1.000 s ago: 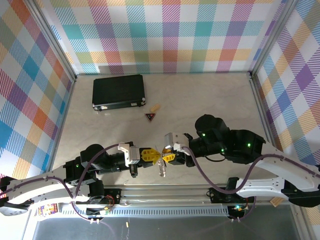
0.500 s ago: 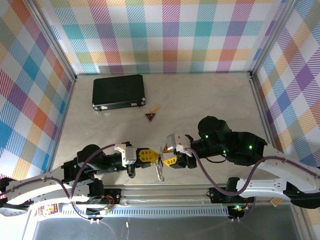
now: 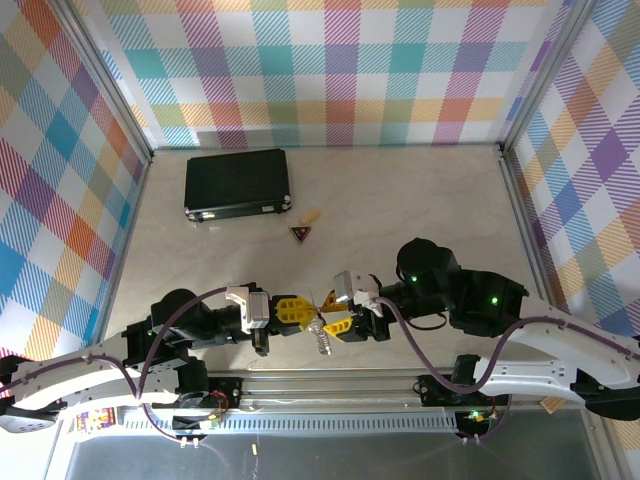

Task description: Put the keys on the keyring

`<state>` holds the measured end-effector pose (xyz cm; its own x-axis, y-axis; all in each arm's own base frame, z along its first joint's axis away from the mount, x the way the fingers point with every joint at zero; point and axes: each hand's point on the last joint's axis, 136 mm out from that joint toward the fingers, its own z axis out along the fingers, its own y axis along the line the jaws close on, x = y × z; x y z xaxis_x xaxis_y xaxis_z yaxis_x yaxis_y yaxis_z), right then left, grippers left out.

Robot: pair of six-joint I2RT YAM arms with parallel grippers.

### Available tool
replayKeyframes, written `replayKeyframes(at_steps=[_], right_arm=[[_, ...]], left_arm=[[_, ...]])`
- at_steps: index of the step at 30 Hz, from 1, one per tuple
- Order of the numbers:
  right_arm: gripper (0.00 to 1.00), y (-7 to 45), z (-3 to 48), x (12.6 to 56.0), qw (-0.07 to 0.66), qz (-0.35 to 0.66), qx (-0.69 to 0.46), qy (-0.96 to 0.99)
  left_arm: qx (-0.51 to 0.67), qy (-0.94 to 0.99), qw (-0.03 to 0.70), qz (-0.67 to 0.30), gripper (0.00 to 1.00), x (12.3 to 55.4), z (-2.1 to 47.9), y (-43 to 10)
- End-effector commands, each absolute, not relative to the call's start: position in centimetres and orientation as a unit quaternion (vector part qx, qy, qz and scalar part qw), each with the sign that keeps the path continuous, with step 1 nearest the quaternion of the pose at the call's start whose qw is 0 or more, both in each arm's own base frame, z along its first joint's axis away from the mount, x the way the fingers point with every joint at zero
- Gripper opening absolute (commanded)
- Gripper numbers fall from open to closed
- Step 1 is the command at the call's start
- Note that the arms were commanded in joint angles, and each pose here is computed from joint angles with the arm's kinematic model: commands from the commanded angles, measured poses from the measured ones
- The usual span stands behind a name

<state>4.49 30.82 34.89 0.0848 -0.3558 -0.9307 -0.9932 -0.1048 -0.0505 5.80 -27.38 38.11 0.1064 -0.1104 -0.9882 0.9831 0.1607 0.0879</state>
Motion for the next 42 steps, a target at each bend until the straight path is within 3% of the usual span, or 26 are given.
replayKeyframes(at_steps=[1, 16, 30, 42], right_arm=[[0.34, 31.4, 35.5, 4.0, 0.396, 0.428, -0.617, 0.528], [0.3, 32.3, 34.6, 4.2, 0.392, 0.44, -0.609, 0.53], [0.04, 31.6, 34.7, 5.2, 0.419, 0.409, -0.604, 0.54], [0.0, 30.3, 35.5, 6.7, 0.469, 0.364, -0.595, 0.542]], left_arm=[[0.437, 0.451, 0.606, -0.489, 0.0, 5.2, 40.1, -26.8], [0.431, 0.447, 0.609, -0.494, 0.0, 5.1, 40.2, -26.5], [0.421, 0.45, 0.616, -0.49, 0.0, 5.3, 40.2, -25.7], [0.41, 0.472, 0.621, -0.473, 0.0, 6.2, 39.3, -25.2]])
